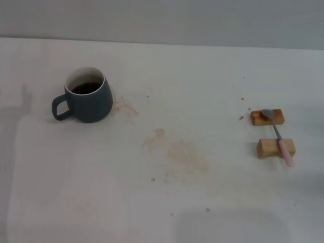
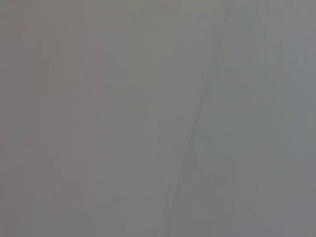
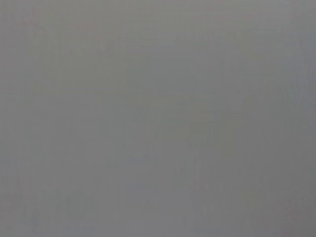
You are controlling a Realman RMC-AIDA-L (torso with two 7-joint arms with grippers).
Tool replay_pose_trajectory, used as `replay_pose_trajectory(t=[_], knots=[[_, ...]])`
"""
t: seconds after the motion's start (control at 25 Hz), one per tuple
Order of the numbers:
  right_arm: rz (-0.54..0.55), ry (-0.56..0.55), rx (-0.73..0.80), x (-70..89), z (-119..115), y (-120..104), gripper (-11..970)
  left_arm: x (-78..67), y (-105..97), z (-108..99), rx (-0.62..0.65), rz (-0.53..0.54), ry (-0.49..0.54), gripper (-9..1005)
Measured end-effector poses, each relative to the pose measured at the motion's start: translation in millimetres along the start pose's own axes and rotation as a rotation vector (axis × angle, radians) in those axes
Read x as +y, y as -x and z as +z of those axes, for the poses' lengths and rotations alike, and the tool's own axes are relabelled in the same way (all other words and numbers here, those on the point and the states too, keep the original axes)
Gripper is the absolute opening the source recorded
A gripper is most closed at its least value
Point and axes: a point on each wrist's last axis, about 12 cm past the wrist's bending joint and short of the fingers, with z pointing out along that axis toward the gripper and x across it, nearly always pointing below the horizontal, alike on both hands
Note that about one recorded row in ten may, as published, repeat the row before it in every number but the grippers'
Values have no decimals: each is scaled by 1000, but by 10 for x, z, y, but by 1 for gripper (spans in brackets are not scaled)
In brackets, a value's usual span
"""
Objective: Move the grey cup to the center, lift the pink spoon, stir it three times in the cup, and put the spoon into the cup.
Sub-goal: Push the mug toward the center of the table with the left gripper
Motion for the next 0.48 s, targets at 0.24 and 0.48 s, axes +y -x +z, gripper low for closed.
replay_pose_trajectory(t=[0.24, 0.48], knots=[[3, -27, -10, -39, -2, 13, 607, 7, 1, -10, -1, 1, 2, 676], [4, -29, -16, -43, -10, 18, 607, 15, 4, -10, -1, 3, 5, 675]])
